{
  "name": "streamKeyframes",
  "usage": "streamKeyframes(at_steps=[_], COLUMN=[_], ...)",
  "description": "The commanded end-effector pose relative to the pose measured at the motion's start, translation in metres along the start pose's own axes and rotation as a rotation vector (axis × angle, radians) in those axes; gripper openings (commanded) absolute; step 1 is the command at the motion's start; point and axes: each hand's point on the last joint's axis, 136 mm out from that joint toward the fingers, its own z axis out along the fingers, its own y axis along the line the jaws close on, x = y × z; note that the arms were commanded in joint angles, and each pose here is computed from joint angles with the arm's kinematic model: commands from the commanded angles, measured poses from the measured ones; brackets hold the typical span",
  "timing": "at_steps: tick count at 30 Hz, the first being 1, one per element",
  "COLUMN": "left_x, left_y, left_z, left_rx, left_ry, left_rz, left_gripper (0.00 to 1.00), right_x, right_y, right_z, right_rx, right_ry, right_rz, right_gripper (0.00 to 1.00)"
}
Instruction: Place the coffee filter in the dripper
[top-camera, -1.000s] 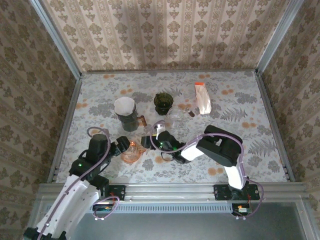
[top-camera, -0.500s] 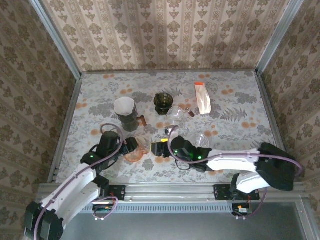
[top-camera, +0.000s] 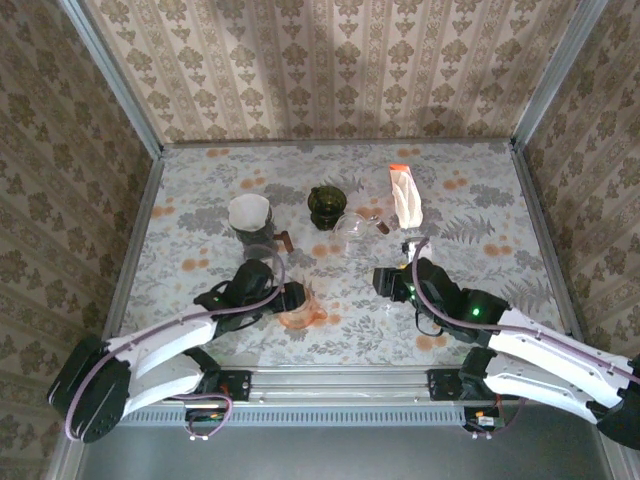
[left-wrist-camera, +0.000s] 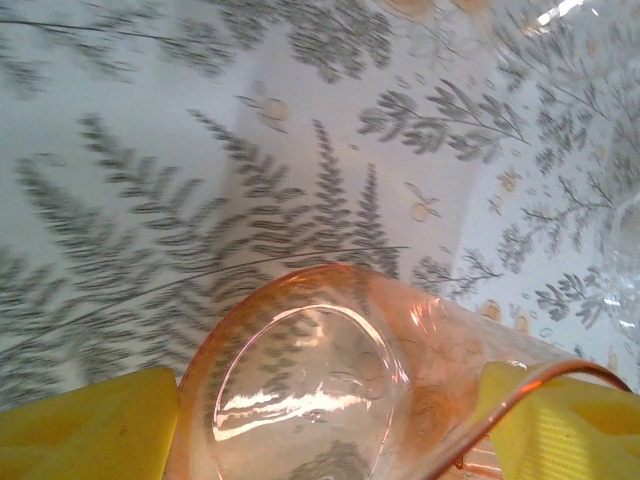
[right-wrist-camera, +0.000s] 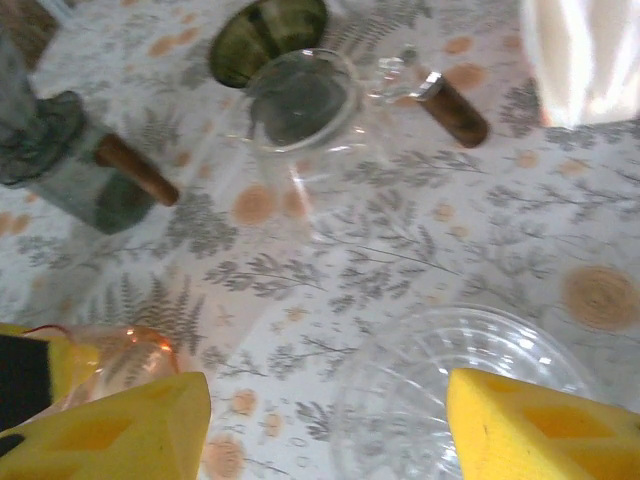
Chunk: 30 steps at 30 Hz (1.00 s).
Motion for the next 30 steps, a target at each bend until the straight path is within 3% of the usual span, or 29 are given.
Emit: streamKeyframes(at_steps=[1,6,11,15,24,30], left_x=[-0.009,-0.004,-0.022,-0.032,-0.037,-0.036], left_y=[-0.042,-0.063,-0.067,-0.066,-0.048,-0.042], left_z=[0.003,0.001,-0.032,-0.06,-0.079,-0.076], left_rx=[0.114,0.166,0.177,0.18,0.164,0.175], left_ry=[-0.01,0.011,-0.091,-0.16,-0.215,-0.217], left_rz=[0.079,0.105,0.105,0.111,0.077,0.04], left_gripper=[0.81,0.85,0.97,1.0,1.0,1.0], right_x=[0.021,0.04,0.057,0.07,0.081,0.079], right_y=[-0.027,-0.049,-0.065,-0.066,-0.035,-0.022], right_z=[-0.004,-0.006,-0.007,-0.001,0.017,0.019], right_rx=[0.109,0.178,0.176,0.121,-0.05,-0.098], right_ry=[0.116,0.18,0.187,0.208,0.247,0.253], right_rz=[-0.036,-0.008,0.055,0.115,0.16,0.159], right_gripper=[0.67,0.71,0.8,0.82,0.8,0.71])
